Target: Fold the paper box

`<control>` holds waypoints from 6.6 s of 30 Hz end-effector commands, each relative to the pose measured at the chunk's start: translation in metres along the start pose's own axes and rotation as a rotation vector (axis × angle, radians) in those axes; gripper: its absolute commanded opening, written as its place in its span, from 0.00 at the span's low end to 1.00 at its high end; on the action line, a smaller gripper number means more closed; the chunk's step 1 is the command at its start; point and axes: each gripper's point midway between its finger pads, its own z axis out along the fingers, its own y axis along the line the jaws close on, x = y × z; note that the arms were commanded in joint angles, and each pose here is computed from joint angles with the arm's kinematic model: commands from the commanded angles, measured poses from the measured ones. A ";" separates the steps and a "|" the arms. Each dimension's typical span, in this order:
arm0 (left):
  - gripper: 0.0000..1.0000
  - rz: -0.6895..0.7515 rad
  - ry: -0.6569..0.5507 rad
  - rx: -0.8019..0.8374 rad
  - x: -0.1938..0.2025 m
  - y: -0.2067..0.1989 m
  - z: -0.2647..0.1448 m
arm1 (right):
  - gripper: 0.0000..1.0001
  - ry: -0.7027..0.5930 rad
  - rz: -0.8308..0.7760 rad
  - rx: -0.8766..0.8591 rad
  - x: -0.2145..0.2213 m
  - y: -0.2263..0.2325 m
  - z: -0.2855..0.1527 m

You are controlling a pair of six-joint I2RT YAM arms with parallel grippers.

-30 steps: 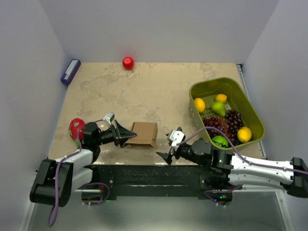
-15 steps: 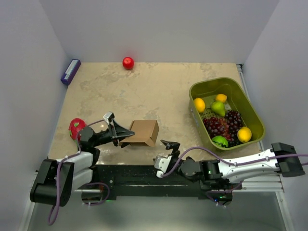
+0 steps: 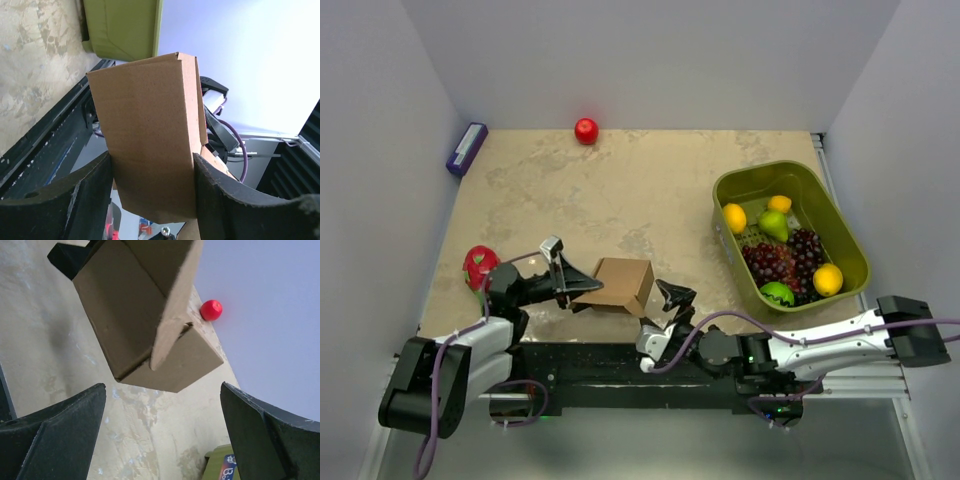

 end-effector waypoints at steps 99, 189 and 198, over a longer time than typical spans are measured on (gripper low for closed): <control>0.84 1.207 -0.282 -0.396 -0.115 -0.047 -0.022 | 0.32 -0.053 0.723 -0.204 0.067 -0.005 0.066; 0.41 1.162 0.064 -0.659 -0.102 0.038 0.066 | 0.11 0.440 1.237 0.130 0.085 -0.053 0.051; 0.38 1.165 0.091 -0.654 -0.092 0.041 0.070 | 0.07 0.468 1.268 0.086 0.085 -0.039 0.060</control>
